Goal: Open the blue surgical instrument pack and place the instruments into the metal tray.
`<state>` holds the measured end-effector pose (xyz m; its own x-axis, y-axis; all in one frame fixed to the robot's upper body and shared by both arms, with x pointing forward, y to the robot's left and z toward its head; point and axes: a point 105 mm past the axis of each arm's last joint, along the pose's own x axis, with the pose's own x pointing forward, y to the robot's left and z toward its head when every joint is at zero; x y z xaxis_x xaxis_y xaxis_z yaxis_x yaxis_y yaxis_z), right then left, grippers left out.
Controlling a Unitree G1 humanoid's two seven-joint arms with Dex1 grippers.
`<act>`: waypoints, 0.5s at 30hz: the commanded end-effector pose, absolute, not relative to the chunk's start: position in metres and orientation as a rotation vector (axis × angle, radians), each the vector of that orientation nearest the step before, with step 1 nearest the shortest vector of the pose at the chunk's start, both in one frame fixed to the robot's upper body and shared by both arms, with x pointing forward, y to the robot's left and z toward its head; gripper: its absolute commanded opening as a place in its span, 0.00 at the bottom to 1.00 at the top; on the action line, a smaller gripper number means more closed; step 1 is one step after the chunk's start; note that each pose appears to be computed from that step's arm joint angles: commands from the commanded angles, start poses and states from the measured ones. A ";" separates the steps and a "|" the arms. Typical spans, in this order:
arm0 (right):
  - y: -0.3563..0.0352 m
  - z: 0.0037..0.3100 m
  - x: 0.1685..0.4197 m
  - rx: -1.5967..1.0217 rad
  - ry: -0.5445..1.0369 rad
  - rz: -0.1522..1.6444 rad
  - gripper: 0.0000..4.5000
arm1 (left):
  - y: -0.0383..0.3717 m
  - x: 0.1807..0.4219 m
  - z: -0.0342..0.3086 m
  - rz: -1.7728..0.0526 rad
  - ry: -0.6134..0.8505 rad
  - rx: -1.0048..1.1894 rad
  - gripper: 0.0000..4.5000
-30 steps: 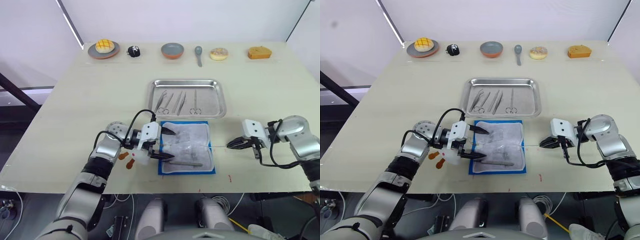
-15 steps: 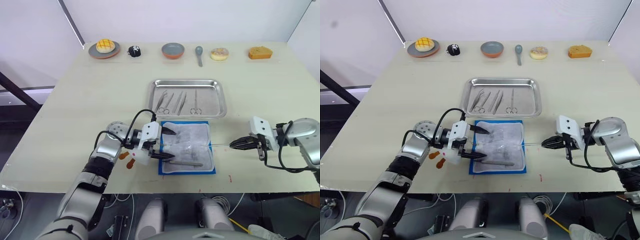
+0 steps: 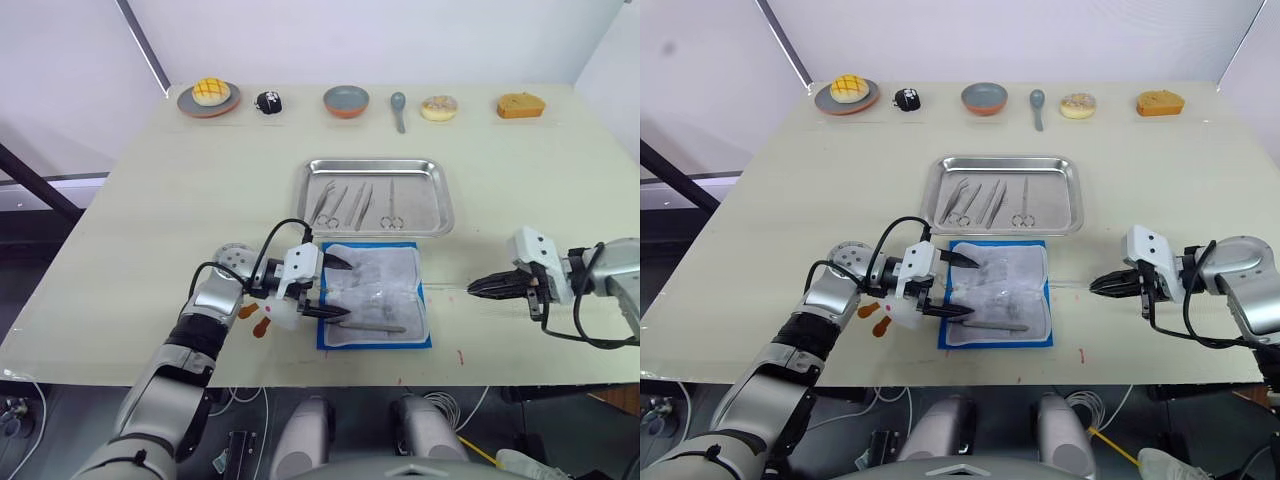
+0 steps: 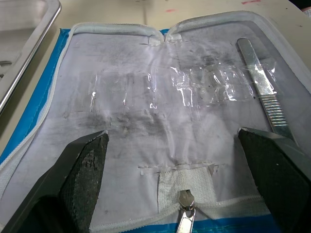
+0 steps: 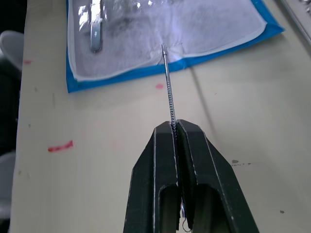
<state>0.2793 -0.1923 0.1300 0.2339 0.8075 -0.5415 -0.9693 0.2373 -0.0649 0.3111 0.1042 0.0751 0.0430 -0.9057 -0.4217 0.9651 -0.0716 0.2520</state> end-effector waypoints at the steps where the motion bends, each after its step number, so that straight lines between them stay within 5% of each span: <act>1: -0.185 0.155 0.283 -0.387 0.355 1.245 0.02 | 0.106 0.302 0.053 -1.566 0.222 0.535 1.00; 15: -0.161 0.185 0.313 -0.170 0.285 1.039 0.02 | 0.105 0.301 0.051 -1.566 0.225 0.530 1.00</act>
<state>0.3118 -0.1598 0.1691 0.4468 0.8254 -0.3452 -0.8732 0.4863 0.0328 0.3102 0.1019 0.0752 0.0474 -0.9105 -0.4107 0.9639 -0.0661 0.2578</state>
